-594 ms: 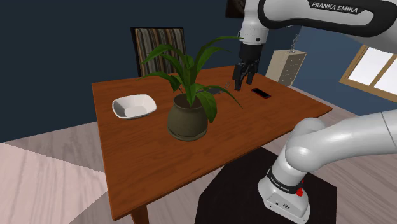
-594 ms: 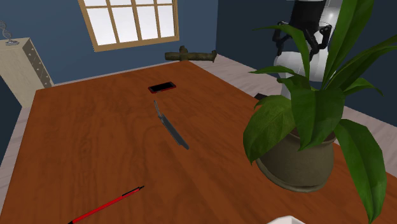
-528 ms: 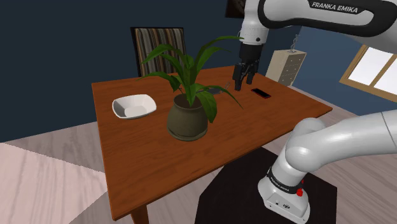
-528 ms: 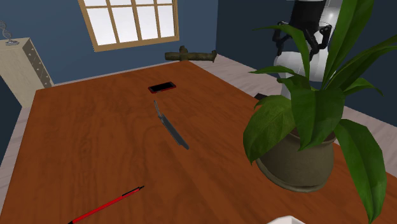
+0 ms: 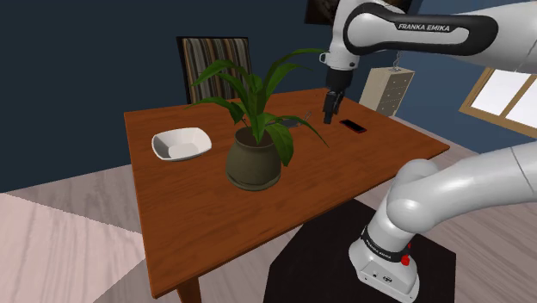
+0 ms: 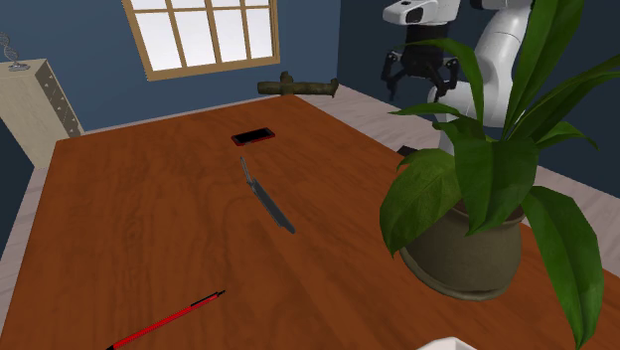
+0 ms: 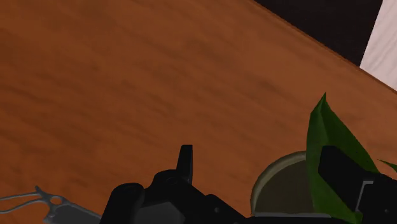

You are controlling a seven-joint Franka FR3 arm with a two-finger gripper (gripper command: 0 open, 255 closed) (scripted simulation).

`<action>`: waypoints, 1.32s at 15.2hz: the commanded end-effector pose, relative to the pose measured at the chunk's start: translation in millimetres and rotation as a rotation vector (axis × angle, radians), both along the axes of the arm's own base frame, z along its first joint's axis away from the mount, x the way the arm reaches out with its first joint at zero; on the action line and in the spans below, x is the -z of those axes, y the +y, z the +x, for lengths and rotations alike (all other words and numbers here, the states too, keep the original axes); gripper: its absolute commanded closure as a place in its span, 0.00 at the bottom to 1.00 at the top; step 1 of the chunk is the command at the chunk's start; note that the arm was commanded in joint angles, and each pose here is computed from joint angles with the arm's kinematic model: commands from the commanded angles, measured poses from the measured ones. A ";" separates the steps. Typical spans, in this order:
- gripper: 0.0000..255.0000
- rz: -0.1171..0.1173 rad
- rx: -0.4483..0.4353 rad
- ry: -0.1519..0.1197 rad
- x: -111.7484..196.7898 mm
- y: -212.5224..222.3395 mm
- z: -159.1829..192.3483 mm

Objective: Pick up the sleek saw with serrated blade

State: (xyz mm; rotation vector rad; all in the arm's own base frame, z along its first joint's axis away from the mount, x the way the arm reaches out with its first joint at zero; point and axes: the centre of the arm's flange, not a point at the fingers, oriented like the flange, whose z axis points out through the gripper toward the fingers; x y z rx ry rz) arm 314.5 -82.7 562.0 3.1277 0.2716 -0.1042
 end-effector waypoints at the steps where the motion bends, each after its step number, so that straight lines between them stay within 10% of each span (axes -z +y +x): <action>1: 0.00 0.000 -0.075 -0.003 9.7 -21.2 11.4; 20: 0.00 0.018 -0.728 -0.027 109.9 -174.9 169.2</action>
